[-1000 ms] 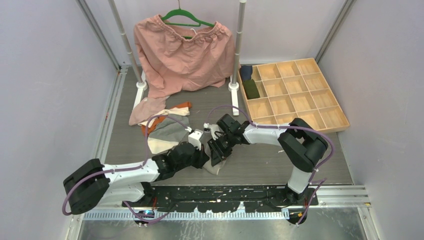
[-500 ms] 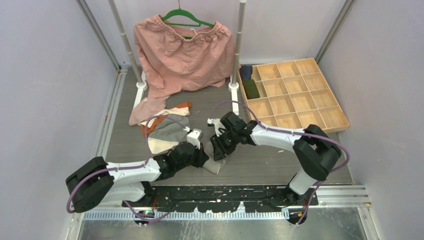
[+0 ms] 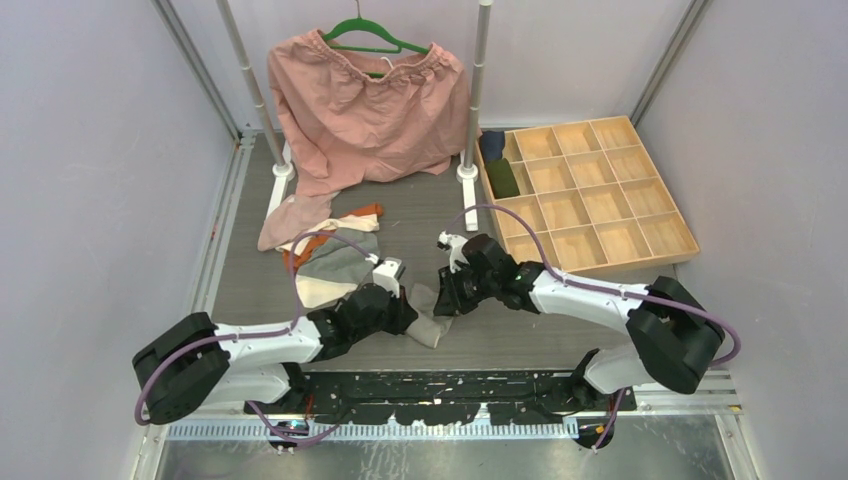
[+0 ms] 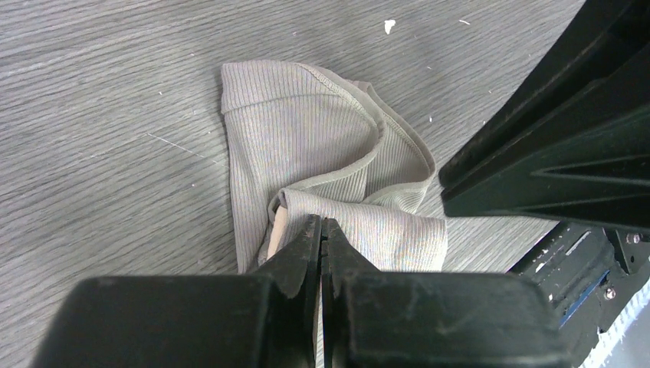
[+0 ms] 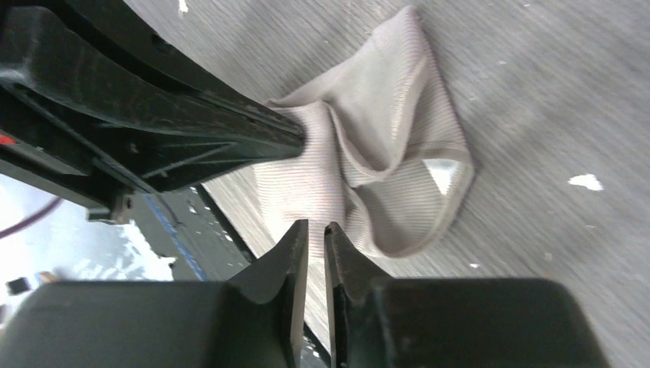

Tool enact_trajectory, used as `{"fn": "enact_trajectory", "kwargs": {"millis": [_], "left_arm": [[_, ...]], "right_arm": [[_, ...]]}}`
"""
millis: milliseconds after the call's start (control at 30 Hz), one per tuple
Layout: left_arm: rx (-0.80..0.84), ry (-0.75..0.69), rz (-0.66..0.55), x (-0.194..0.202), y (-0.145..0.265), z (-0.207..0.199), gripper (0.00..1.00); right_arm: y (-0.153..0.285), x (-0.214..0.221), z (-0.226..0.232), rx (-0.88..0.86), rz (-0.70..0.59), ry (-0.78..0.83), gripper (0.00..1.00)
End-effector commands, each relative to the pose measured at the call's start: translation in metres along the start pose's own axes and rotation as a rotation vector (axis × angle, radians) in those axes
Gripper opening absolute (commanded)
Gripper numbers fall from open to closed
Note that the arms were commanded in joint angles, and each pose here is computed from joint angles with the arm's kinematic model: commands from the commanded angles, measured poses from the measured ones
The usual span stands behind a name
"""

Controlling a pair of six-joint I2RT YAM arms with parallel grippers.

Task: Roll the underwear
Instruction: Roll the underwear to the center of the board.

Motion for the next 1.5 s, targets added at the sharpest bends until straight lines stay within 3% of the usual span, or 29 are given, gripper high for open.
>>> {"fn": "enact_trajectory", "kwargs": {"millis": [0, 167, 500, 633, 767, 867, 1000, 1100, 1167, 1300, 1467], "left_arm": [[-0.051, -0.025, 0.093, 0.026, 0.000, 0.013, 0.01], [-0.062, -0.030, 0.113, 0.030, -0.003, 0.015, 0.00], [-0.082, -0.020, 0.160, 0.037, -0.010, 0.018, 0.01], [-0.101, 0.001, 0.180, 0.041, -0.011, 0.023, 0.00], [-0.107, 0.013, 0.201, 0.046, -0.011, 0.025, 0.00], [-0.120, 0.026, 0.227, 0.052, -0.011, 0.028, 0.00], [-0.128, 0.056, 0.242, 0.059, -0.011, 0.029, 0.00], [-0.131, 0.069, 0.250, 0.063, -0.010, 0.030, 0.01], [-0.131, 0.073, 0.250, 0.064, -0.010, 0.030, 0.00], [-0.132, 0.075, 0.253, 0.067, -0.009, 0.031, 0.00], [-0.132, 0.075, 0.258, 0.069, -0.009, 0.032, 0.00]], "right_arm": [[-0.001, -0.016, 0.036, -0.195, -0.104, -0.106, 0.17], [-0.016, 0.000, 0.028, -0.192, -0.040, -0.185, 0.10], [-0.023, 0.033, -0.039, 0.182, 0.065, -0.163, 0.05], [-0.006, 0.020, -0.049, 0.298, 0.005, -0.088, 0.05], [0.021, -0.017, -0.046, 0.351, -0.209, 0.016, 0.08], [0.051, -0.048, -0.039, 0.371, -0.405, 0.092, 0.17], [0.080, -0.069, -0.038, 0.427, -0.559, 0.093, 0.20], [0.091, -0.072, -0.034, 0.375, -0.664, 0.081, 0.44], [0.089, -0.069, -0.026, 0.298, -0.659, 0.131, 0.53], [0.079, -0.058, -0.015, 0.267, -0.553, 0.216, 0.59], [0.050, -0.020, 0.030, 0.241, -0.517, 0.574, 0.62]]}}
Point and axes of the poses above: each gripper's point midway between its finger pads, its own y axis back along the fingers, its own z axis along the line the jaws close on, x = y × z, the point moved 3 cm from there along y, back along the fingers, and after that the axes turned 14 degrees about -y, right-handed, at the moved point
